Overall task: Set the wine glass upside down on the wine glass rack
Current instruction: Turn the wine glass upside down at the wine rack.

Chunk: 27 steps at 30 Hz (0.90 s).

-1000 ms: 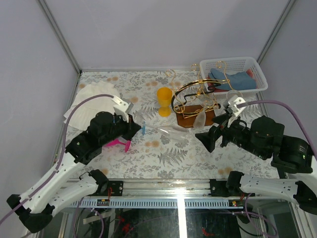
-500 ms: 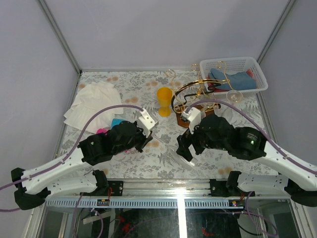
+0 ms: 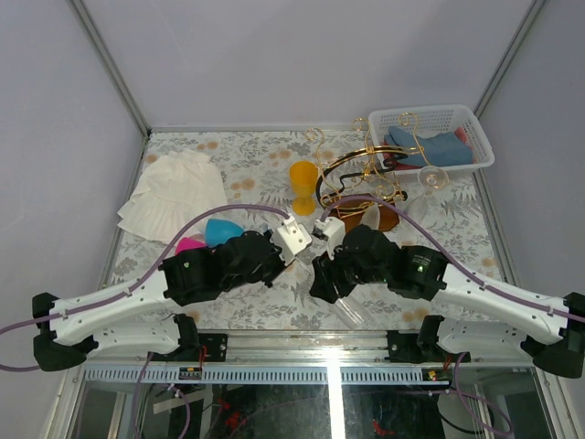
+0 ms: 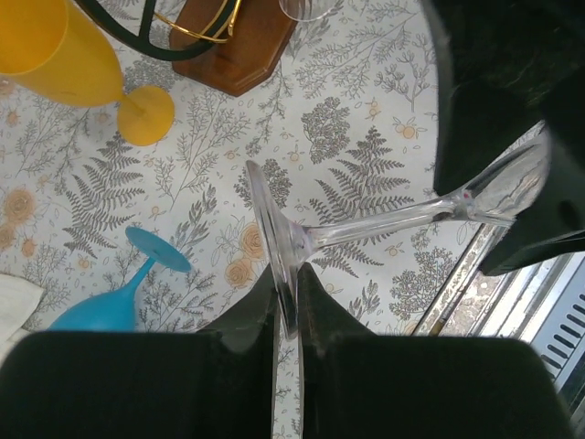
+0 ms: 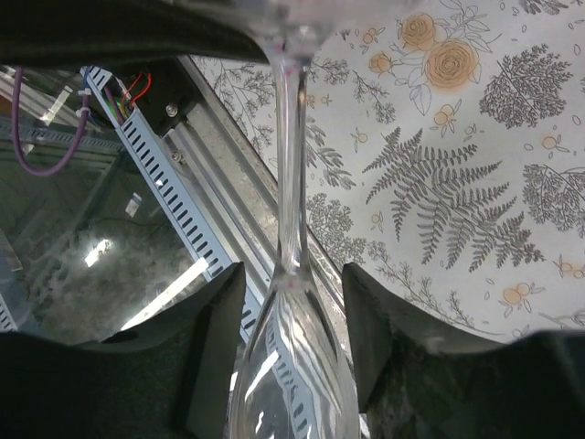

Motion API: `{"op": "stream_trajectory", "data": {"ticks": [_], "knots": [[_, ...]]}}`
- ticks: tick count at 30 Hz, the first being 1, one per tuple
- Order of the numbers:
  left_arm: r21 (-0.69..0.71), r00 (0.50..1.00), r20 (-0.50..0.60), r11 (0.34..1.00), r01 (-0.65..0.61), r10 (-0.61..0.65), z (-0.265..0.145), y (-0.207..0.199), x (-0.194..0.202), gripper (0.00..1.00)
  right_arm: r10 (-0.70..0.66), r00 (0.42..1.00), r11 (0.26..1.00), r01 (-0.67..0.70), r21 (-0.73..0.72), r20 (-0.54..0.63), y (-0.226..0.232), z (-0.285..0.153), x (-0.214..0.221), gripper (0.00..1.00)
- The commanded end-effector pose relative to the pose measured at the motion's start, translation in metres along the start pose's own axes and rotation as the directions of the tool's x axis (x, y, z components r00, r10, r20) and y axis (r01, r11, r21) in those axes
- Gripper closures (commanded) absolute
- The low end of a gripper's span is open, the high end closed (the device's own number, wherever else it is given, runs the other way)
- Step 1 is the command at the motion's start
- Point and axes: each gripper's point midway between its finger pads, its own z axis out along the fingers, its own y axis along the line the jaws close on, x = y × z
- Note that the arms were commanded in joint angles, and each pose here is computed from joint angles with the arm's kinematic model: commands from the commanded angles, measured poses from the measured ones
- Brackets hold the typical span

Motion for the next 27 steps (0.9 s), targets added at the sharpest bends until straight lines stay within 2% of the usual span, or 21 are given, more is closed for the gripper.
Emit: {"op": "stream_trajectory", "data": {"ticks": [1, 5, 6, 7, 9, 11, 12, 17, 20, 23, 27], "knots": [[-0.009, 0.999, 0.035, 1.0, -0.027, 0.027, 0.001, -0.002, -0.015, 1.0, 0.033, 0.994, 0.996, -0.025, -0.08, 0.103, 0.017, 0.013, -0.023, 0.5], [-0.019, 0.999, 0.04, 1.0, -0.025, 0.026, 0.0, -0.001, -0.014, 1.0, 0.052, 0.991, 0.996, -0.043, -0.076, 0.12, 0.012, 0.021, -0.02, 0.59], [-0.021, 0.999, 0.043, 0.999, -0.024, 0.025, -0.001, 0.0, -0.014, 1.0, 0.055, 0.991, 0.996, -0.046, -0.075, 0.125, 0.011, 0.022, -0.019, 0.64], [-0.023, 0.999, 0.044, 0.999, -0.022, 0.023, -0.001, 0.0, -0.014, 1.0, 0.06, 0.989, 0.996, -0.051, -0.075, 0.132, 0.011, 0.022, -0.019, 0.75], [-0.025, 0.999, 0.043, 0.999, -0.024, 0.025, -0.002, 0.001, -0.013, 1.0, 0.072, 0.987, 0.995, -0.062, -0.075, 0.143, 0.01, 0.022, -0.018, 0.84], [-0.031, 0.999, 0.04, 0.999, -0.026, 0.027, -0.001, 0.002, -0.012, 1.0, 0.077, 0.985, 0.995, -0.065, -0.081, 0.156, 0.01, 0.021, -0.018, 0.97], [-0.034, 0.999, 0.038, 0.999, -0.026, 0.027, -0.001, 0.002, -0.011, 1.0, 0.079, 0.984, 0.995, -0.068, -0.078, 0.16, 0.009, 0.021, -0.017, 1.0], [-0.053, 0.999, 0.049, 0.998, -0.019, 0.022, -0.003, 0.006, -0.012, 1.0, 0.078, 0.978, 0.995, -0.065, -0.069, 0.193, 0.004, 0.02, -0.016, 1.0], [-0.066, 0.998, 0.057, 0.998, -0.013, 0.017, -0.004, 0.008, -0.013, 0.97, 0.069, 0.972, 0.995, -0.052, -0.085, 0.225, 0.005, 0.018, -0.018, 1.0], [-0.086, 0.997, 0.073, 0.996, 0.004, 0.002, -0.007, 0.012, -0.016, 0.9, 0.071, 0.963, 0.995, -0.05, -0.09, 0.261, 0.004, 0.015, -0.022, 1.0], [-0.083, 0.989, 0.137, 0.994, 0.071, -0.059, -0.017, 0.014, -0.032, 0.7, 0.033, 0.948, 0.997, -0.007, -0.083, 0.316, 0.0, 0.014, -0.025, 1.0]]}}
